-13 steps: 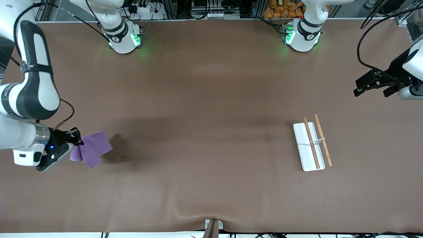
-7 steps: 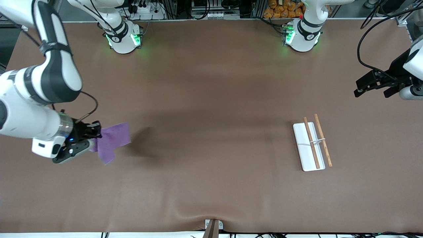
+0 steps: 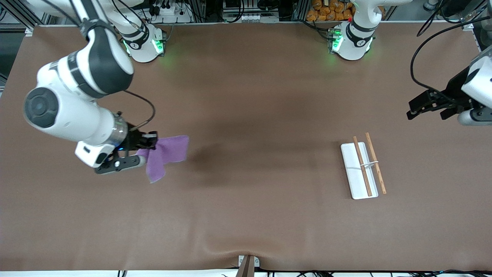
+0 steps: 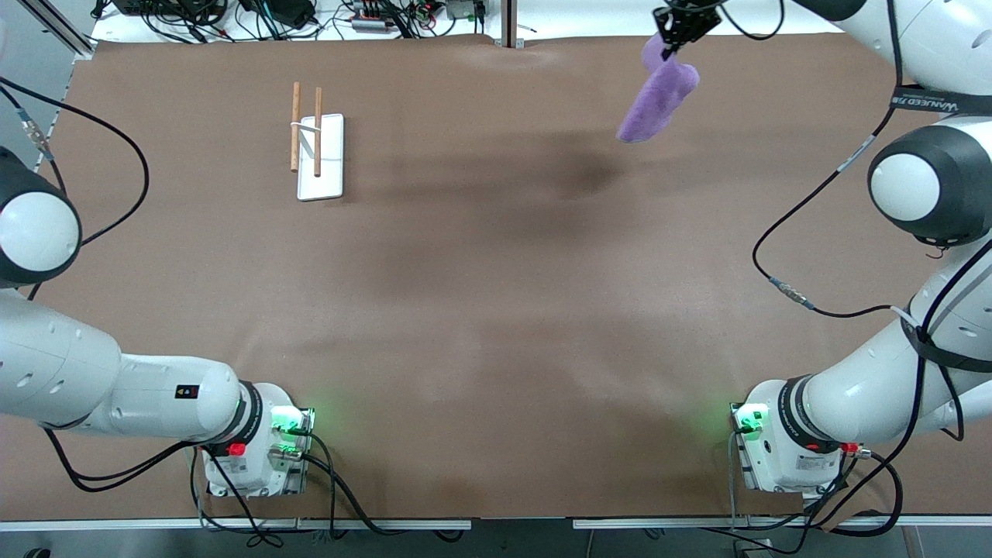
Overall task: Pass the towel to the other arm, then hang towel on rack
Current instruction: 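Lift the purple towel up with the right gripper, then carry the towel toward the rack while the left gripper approaches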
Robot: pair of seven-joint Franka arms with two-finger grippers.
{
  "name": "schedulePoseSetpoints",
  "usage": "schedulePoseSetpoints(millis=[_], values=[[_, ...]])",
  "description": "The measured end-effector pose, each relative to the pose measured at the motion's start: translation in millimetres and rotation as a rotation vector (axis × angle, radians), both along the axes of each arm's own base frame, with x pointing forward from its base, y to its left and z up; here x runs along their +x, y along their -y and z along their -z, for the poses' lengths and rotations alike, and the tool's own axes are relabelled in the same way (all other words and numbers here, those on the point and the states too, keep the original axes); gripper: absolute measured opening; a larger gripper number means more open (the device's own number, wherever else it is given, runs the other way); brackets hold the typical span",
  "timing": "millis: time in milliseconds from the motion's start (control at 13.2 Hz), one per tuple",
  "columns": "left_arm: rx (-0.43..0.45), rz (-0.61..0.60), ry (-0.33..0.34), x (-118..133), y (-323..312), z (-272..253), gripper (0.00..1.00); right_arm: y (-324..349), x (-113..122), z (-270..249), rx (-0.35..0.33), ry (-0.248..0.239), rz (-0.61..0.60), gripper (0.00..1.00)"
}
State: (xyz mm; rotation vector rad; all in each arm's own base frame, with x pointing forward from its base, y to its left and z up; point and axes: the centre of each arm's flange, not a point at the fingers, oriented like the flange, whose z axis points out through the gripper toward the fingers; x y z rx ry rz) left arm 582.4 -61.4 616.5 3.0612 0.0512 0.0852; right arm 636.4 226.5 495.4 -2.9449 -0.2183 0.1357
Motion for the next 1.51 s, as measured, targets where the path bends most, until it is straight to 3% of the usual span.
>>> schedulePoseSetpoints(millis=[303, 530, 909, 1287, 1514], values=[[-0.003, -0.003, 0.004, 6, 8, 8, 1.00, -40, -11, -12, 0.063, 0.001, 0.012, 0.03], [-0.004, 0.006, 0.006, 6, 14, 8, 1.00, -75, -18, -13, 0.090, 0.041, 0.015, 0.03], [-0.025, -0.046, -0.010, 14, 39, 26, 1.00, -174, -38, 13, 0.161, 0.171, -0.073, 0.03], [-0.226, -0.118, -0.156, 48, 74, 114, 1.00, -241, -77, 28, 0.095, 0.257, -0.255, 0.03], [-0.351, -0.182, -0.227, 67, 82, 167, 1.00, -283, -111, 18, 0.103, 0.302, -0.389, 0.03]])
